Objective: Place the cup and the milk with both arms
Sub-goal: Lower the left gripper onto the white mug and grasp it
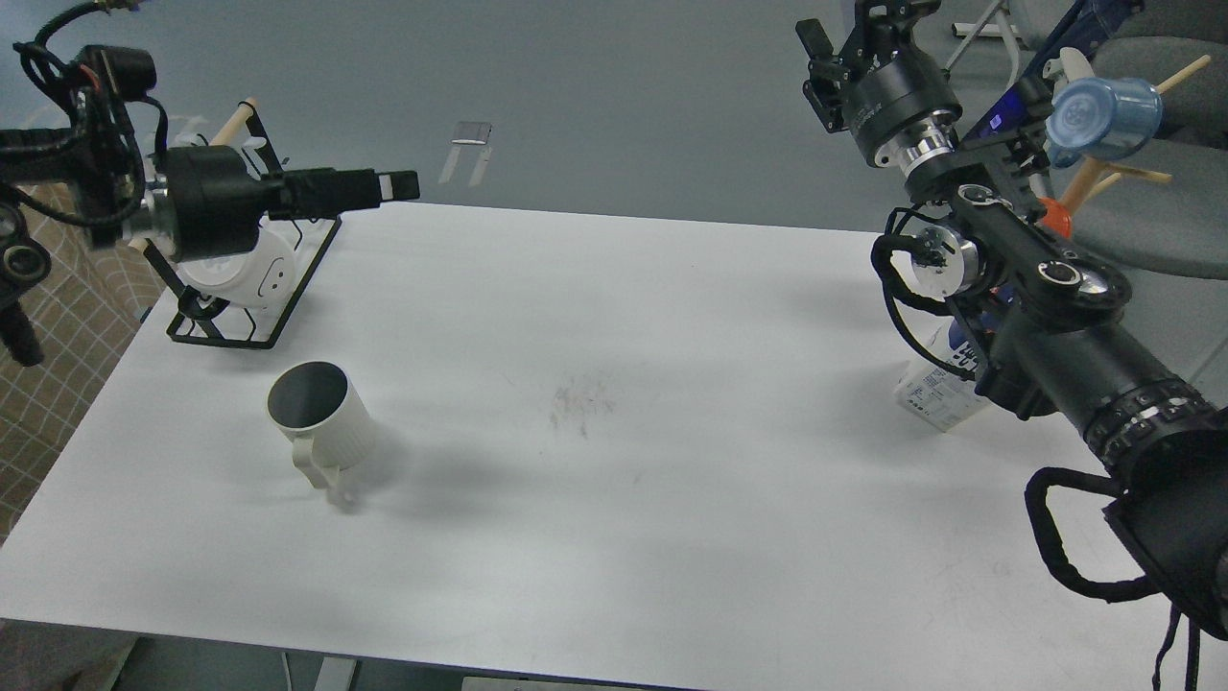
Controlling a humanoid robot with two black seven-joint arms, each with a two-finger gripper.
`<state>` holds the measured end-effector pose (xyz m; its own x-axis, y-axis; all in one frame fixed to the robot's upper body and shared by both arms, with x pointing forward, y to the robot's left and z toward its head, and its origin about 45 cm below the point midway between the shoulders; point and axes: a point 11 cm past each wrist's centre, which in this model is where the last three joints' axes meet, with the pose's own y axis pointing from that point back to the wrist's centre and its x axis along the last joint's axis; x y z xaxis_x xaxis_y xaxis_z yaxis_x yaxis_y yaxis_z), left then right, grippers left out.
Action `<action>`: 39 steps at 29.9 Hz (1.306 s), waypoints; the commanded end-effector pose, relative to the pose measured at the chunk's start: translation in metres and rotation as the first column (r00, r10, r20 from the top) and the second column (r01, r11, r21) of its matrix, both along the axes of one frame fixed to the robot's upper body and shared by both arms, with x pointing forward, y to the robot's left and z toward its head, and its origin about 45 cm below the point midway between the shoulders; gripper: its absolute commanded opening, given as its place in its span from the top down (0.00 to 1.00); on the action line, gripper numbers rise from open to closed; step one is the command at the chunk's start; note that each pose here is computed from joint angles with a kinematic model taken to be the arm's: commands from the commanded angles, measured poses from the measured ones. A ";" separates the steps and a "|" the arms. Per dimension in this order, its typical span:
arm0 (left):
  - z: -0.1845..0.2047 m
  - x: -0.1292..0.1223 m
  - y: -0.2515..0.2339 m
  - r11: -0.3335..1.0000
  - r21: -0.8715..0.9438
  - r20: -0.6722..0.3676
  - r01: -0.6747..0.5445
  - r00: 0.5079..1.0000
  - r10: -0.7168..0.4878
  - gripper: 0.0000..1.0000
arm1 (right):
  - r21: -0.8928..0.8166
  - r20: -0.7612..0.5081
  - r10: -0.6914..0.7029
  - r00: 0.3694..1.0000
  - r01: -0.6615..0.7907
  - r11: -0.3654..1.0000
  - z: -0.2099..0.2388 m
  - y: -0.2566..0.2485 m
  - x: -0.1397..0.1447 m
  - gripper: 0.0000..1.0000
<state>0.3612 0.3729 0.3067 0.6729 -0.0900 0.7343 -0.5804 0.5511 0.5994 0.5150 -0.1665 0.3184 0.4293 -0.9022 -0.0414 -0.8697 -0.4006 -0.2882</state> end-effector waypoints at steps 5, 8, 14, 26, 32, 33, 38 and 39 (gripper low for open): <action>-0.041 -0.020 0.045 0.963 0.270 -0.093 0.016 0.996 0.009 0.01 | -0.001 0.006 0.011 1.000 -0.011 1.000 0.002 0.004 -0.001 0.01; -0.060 -0.030 0.062 0.957 0.291 -0.145 -0.010 0.988 0.055 0.01 | 0.001 0.006 0.013 1.000 -0.013 1.000 0.002 0.005 -0.001 0.01; -0.091 -0.026 0.072 0.957 0.285 -0.193 -0.062 0.974 0.121 0.01 | 0.001 0.005 0.013 1.000 -0.013 1.000 0.001 0.005 -0.001 0.01; -0.097 -0.026 0.067 0.971 0.217 -0.214 -0.098 0.966 0.146 0.05 | -0.001 0.005 0.015 1.000 -0.015 1.000 0.001 0.006 -0.002 0.01; -0.099 -0.028 0.067 0.971 0.220 -0.222 -0.096 0.964 0.146 0.17 | -0.002 0.005 0.012 1.000 -0.012 1.000 0.001 0.005 -0.001 0.01; -0.100 -0.029 0.068 0.970 0.222 -0.223 -0.096 0.964 0.146 0.22 | -0.002 0.005 0.012 1.000 -0.012 1.000 0.001 0.005 -0.001 0.01; -0.103 -0.031 0.068 0.969 0.229 -0.232 -0.089 0.962 0.143 0.53 | -0.002 0.004 0.012 1.000 -0.012 1.000 0.000 0.004 -0.002 0.01; -0.104 -0.032 0.068 0.969 0.229 -0.235 -0.089 0.961 0.144 0.53 | -0.002 0.004 0.012 1.000 -0.012 1.000 0.000 0.004 -0.002 0.01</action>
